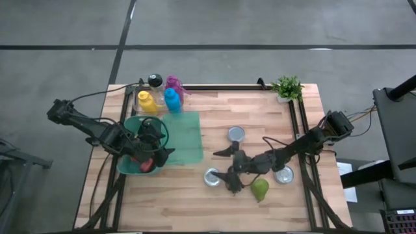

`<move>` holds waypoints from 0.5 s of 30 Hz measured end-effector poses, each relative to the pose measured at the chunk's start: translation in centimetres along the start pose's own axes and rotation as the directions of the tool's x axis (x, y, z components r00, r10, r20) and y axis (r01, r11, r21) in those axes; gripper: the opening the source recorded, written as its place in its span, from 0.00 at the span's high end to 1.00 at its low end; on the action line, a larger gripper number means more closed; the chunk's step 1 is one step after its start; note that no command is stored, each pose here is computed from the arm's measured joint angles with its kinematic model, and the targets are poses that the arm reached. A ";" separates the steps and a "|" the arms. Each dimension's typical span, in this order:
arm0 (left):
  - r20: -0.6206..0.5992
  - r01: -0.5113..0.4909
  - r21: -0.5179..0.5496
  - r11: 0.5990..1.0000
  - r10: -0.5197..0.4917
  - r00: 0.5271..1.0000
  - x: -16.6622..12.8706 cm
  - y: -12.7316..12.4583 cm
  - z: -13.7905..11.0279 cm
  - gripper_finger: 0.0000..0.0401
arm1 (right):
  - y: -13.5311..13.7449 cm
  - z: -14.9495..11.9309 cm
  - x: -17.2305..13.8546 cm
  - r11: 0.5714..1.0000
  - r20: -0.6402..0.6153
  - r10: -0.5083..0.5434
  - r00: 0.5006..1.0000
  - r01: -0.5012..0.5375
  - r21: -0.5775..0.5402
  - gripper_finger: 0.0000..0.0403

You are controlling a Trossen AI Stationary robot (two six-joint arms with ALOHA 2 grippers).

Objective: Pick & Place Food Item
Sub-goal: Put the grapes into the green bin

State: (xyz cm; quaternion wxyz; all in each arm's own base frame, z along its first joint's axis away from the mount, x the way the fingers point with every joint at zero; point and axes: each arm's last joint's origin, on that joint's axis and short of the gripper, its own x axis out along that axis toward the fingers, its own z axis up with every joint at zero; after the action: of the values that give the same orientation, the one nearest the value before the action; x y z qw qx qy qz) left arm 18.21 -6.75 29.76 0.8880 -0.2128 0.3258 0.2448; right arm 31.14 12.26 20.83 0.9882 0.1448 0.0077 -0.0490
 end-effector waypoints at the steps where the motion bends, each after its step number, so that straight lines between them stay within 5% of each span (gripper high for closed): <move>1: 0.000 0.000 0.000 1.000 0.000 1.000 0.0 0.0 0.0 0.02 | 0.0 0.1 0.0 0.999 0.012 -0.031 0.999 0.030 0.011 0.02; 7: 0.000 0.001 0.001 1.000 -0.001 1.000 0.0 0.0 0.0 0.02 | -0.2 0.7 -0.2 0.991 0.046 -0.130 0.990 0.129 0.028 0.02; 15: -0.001 0.000 0.000 1.000 0.000 1.000 0.0 0.0 0.0 0.02 | 0.5 2.1 -3.3 0.984 -0.131 -0.140 0.981 0.153 0.093 0.02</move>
State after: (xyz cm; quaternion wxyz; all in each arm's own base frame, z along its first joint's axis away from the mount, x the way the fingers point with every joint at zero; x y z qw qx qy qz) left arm 18.20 -6.75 29.75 0.8880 -0.2127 0.3261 0.2446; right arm 27.88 12.42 23.08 0.9708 0.1970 0.0771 -0.1129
